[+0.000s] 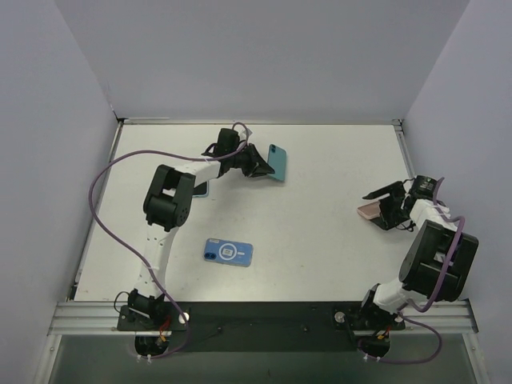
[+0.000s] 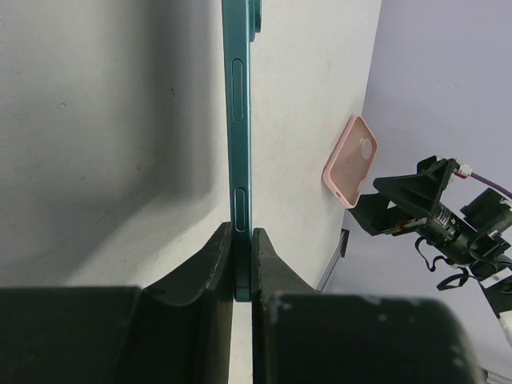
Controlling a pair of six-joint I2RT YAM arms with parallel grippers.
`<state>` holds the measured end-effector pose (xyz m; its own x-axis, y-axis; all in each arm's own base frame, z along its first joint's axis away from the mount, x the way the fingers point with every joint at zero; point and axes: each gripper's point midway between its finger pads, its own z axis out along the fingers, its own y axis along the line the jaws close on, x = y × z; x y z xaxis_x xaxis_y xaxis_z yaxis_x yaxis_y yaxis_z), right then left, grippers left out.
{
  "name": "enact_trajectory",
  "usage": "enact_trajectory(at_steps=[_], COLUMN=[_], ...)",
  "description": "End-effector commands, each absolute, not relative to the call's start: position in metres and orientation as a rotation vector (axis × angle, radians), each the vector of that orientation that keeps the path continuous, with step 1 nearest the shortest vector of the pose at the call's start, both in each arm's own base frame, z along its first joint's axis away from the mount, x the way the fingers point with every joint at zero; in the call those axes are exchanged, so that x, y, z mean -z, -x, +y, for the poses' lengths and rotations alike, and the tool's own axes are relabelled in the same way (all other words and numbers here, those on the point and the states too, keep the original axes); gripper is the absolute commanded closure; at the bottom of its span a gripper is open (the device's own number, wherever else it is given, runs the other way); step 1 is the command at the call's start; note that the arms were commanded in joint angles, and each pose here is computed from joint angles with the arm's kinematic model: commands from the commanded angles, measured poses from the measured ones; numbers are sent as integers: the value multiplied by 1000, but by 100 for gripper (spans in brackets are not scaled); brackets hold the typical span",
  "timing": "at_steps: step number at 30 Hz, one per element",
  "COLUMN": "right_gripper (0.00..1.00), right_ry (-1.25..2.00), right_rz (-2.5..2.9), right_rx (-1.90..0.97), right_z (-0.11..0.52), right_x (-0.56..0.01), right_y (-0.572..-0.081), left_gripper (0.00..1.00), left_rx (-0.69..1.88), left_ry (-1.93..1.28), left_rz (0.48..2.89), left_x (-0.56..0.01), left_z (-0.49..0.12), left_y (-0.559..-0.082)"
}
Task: Take the phone out of the phone case
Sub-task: Place the phone case at the center of the board, then place the phone at the center of the board.
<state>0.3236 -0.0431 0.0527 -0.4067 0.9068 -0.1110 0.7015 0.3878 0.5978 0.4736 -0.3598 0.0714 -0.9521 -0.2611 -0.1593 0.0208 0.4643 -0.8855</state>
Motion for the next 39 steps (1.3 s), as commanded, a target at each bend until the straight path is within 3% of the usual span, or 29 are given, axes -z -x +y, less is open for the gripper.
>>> enact_trajectory(at_steps=[1, 10, 12, 13, 16, 17, 19, 20, 21, 27, 32, 39], right_gripper=[22, 20, 20, 20, 20, 19, 19, 19, 19, 19, 19, 24], right_ry=[-1539, -1495, -1450, -1431, -1370, -1346, -1254, -1190, -1163, -894, -490, 376], right_rz=[2245, 2311, 2303, 2306, 2328, 2327, 2354, 2377, 2391, 2419, 2537, 2657], right_rx=[-487, -549, -555, -546, -517, -519, -506, -497, -453, -389, -375, -335], right_z=[-53, -4, 2, 3, 5, 6, 8, 14, 11, 36, 99, 217], right_x=[-40, -37, -44, -48, -56, -61, -68, -79, -81, -119, -136, -129], right_y=[-296, -243, -240, -240, -236, -238, -243, -248, -250, -271, -277, -260], left_gripper=[100, 100, 94, 85, 73, 53, 36, 11, 7, 5, 4, 4], left_rx=[1525, 1497, 1465, 1432, 1311, 1284, 1223, 1195, 1167, 967, 909, 783], left_ry=[145, 215, 216, 245, 281, 275, 291, 265, 260, 161, 103, 190], left_rz=[2352, 2382, 2390, 2429, 2457, 2462, 2482, 2485, 2486, 2529, 2480, 2437], left_x=[-102, -82, -75, -67, -60, -63, -61, -66, -66, -89, -140, -175], left_z=[-365, -364, -360, -356, -339, -335, -327, -323, -321, -299, -280, -212], left_y=[-490, -506, -509, -505, -503, -501, -500, -495, -493, -470, -438, -386])
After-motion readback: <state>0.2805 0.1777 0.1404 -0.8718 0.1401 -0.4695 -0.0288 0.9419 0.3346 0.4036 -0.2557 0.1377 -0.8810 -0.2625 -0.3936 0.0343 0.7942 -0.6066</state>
